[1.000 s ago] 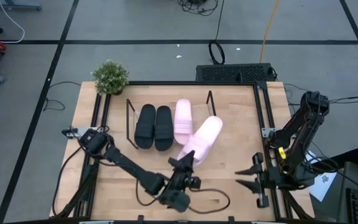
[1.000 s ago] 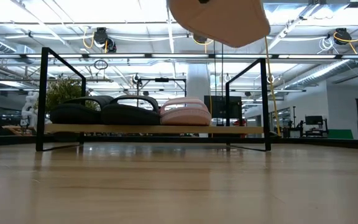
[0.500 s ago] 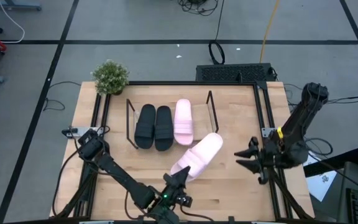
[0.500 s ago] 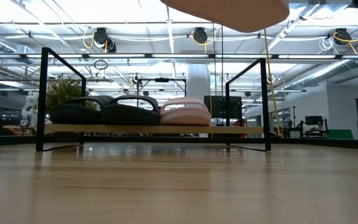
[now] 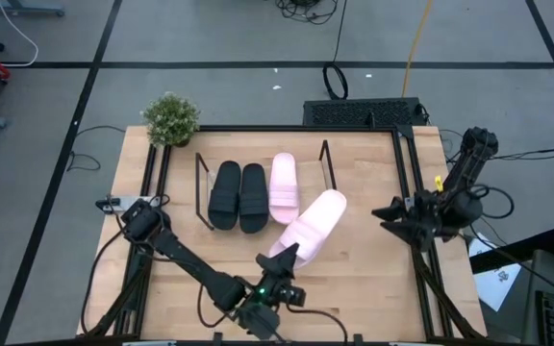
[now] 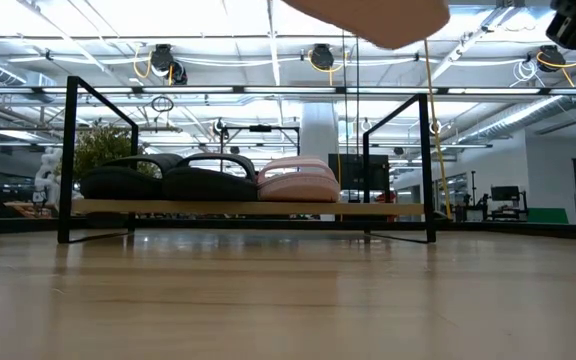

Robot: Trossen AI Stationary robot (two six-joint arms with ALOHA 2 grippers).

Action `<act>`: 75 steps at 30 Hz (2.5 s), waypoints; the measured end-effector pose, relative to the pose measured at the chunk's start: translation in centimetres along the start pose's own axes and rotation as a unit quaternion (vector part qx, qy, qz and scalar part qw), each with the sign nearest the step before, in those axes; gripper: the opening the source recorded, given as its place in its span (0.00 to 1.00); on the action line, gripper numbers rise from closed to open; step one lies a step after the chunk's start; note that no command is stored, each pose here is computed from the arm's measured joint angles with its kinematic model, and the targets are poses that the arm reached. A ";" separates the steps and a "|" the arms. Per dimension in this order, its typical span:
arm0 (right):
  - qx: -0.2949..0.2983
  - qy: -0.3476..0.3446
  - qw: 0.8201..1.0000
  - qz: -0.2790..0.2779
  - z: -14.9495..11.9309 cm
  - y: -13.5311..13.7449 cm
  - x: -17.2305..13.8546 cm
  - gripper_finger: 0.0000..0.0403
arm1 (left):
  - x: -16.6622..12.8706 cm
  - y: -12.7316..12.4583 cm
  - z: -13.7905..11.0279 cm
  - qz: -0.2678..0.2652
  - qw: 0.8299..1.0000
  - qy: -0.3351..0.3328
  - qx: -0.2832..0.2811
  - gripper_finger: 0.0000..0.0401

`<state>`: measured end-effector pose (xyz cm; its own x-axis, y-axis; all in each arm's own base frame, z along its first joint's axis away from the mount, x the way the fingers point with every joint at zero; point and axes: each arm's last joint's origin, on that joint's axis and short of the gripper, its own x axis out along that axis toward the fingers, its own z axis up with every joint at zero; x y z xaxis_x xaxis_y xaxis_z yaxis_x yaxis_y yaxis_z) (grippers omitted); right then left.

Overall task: Pick and place slides into the shelf
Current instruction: Put the pink pair of slide on the shelf

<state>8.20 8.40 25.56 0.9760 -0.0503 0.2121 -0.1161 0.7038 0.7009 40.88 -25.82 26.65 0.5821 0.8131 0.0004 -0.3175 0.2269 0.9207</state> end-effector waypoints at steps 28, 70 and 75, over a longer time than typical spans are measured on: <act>0.050 -0.074 0.995 -0.045 -1.5 -1.9 4.9 0.69 | 7.7 4.8 1.8 0.001 1.000 0.014 0.022 0.00; 0.137 -0.195 0.970 -0.052 1.4 -4.2 6.9 0.25 | 7.0 6.3 2.6 0.002 0.999 -0.028 0.020 0.00; 0.137 -0.195 0.970 -0.049 1.4 -4.2 6.9 0.13 | 6.6 6.3 2.7 -0.001 0.999 -0.038 0.018 0.03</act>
<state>15.21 4.10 25.06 0.8473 -0.4093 0.3384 -0.1220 0.4701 0.8741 44.77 -20.43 33.48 0.6384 0.7692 0.0279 -0.2900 0.2068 0.9344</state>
